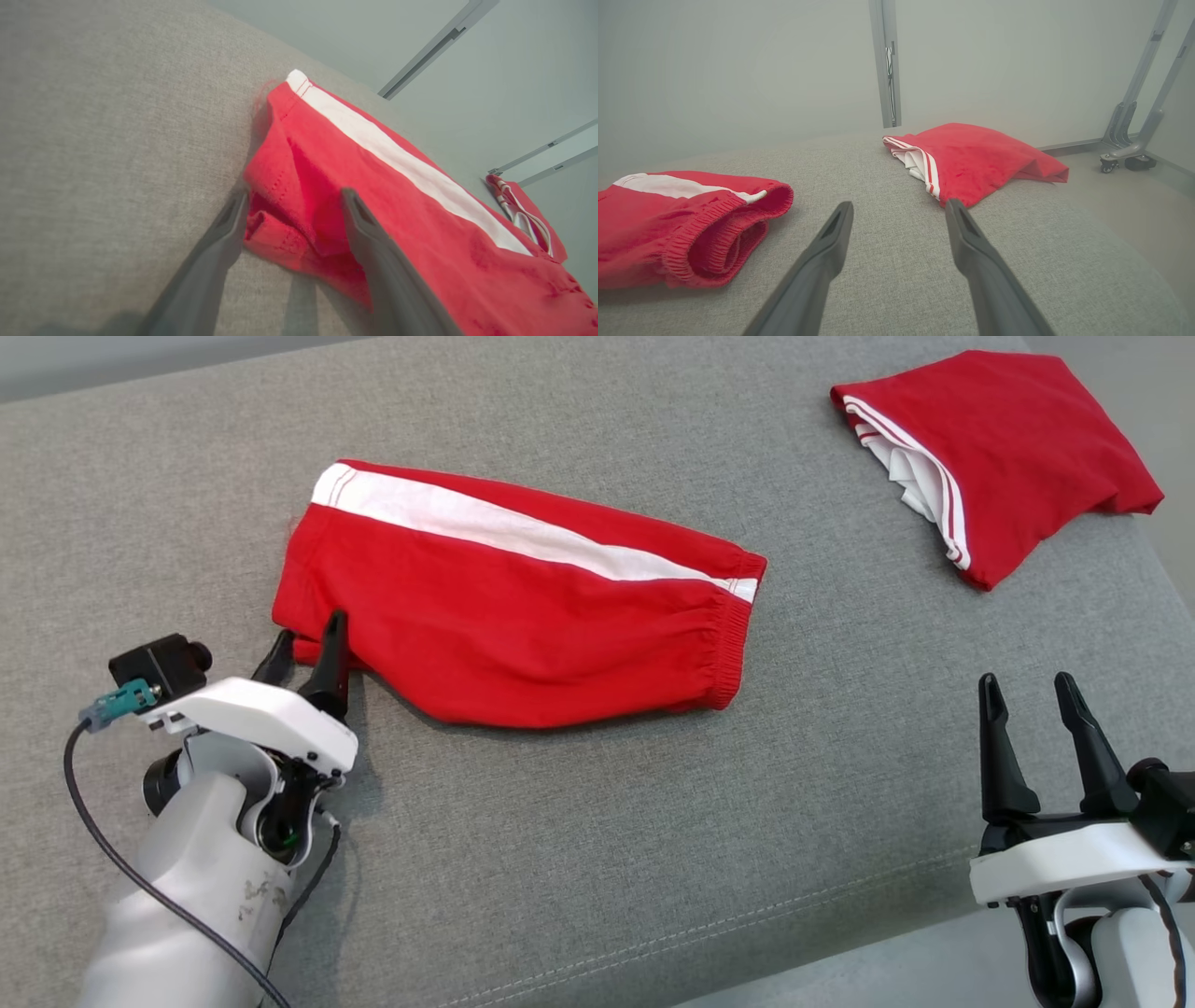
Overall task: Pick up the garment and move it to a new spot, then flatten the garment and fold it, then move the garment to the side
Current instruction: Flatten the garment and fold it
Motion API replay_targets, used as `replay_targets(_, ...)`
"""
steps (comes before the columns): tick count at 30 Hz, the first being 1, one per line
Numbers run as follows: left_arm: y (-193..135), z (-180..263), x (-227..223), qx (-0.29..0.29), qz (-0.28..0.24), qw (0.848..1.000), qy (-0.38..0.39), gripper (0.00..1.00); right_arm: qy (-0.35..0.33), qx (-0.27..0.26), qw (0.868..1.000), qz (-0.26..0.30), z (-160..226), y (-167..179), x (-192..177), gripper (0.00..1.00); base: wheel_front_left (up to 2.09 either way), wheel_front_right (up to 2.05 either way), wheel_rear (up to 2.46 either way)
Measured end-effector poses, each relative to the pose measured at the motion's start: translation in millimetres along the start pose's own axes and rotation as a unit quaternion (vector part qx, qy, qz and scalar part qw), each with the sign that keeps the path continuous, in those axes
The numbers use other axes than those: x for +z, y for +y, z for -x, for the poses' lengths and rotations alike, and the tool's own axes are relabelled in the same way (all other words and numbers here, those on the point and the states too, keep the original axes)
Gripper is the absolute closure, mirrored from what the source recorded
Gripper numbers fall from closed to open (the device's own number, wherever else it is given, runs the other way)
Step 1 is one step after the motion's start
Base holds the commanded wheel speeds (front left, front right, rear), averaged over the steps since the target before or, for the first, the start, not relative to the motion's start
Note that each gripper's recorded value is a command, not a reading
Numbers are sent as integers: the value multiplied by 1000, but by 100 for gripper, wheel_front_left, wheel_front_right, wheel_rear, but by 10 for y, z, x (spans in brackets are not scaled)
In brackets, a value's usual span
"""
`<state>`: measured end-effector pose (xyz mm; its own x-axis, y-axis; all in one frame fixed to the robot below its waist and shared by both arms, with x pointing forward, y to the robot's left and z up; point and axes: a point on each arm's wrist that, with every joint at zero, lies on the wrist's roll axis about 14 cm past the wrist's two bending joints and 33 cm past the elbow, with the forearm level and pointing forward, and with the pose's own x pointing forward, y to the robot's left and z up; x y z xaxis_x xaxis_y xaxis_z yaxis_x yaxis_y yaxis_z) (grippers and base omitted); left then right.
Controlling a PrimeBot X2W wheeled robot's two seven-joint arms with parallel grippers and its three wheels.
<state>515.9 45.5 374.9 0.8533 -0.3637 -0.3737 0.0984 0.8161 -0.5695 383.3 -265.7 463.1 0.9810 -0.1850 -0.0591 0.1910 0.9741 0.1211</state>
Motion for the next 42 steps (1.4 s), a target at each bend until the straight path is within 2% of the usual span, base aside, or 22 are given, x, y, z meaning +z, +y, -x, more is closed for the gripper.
replay_targets(6,8,-69,-3,5,31,1000,1,0,8,-5,1000,0,7,-30,-50,0,0,0,0)
replay_targets(7,9,-81,-5,6,31,999,4,13,8,-5,1000,0,0,-30,-48,0,0,0,0)
replay_targets(8,9,-89,-10,7,35,999,7,30,7,-5,1000,0,-7,-27,-46,0,0,0,0)
replay_targets(9,8,-92,-17,7,38,999,9,55,6,-4,1000,0,-19,-21,-40,0,0,0,0)
replay_targets(11,1,-98,-38,6,40,999,15,71,3,0,1000,1,-50,5,-19,0,0,0,0)
replay_targets(12,0,-101,-38,6,42,999,17,71,2,2,1000,1,-58,16,-16,0,0,0,0)
replay_targets(13,-5,-104,-47,5,43,999,21,80,3,4,1000,1,-64,28,-19,0,0,0,0)
replay_targets(14,-11,-108,-49,5,43,999,25,93,2,6,1000,1,-73,41,-19,0,0,0,0)
replay_targets(15,-14,-107,-49,4,45,999,27,100,0,8,1000,1,-86,56,-8,0,0,0,0)
replay_targets(27,-10,-19,-178,2,8,998,57,100,-10,23,1000,-3,-152,158,56,0,0,0,0)
replay_targets(36,114,186,-24,25,6,1000,10,100,-19,56,998,-8,-220,375,108,0,0,0,0)
replay_targets(42,253,473,-124,47,16,999,1,100,-17,97,995,-10,-304,641,86,0,0,0,0)
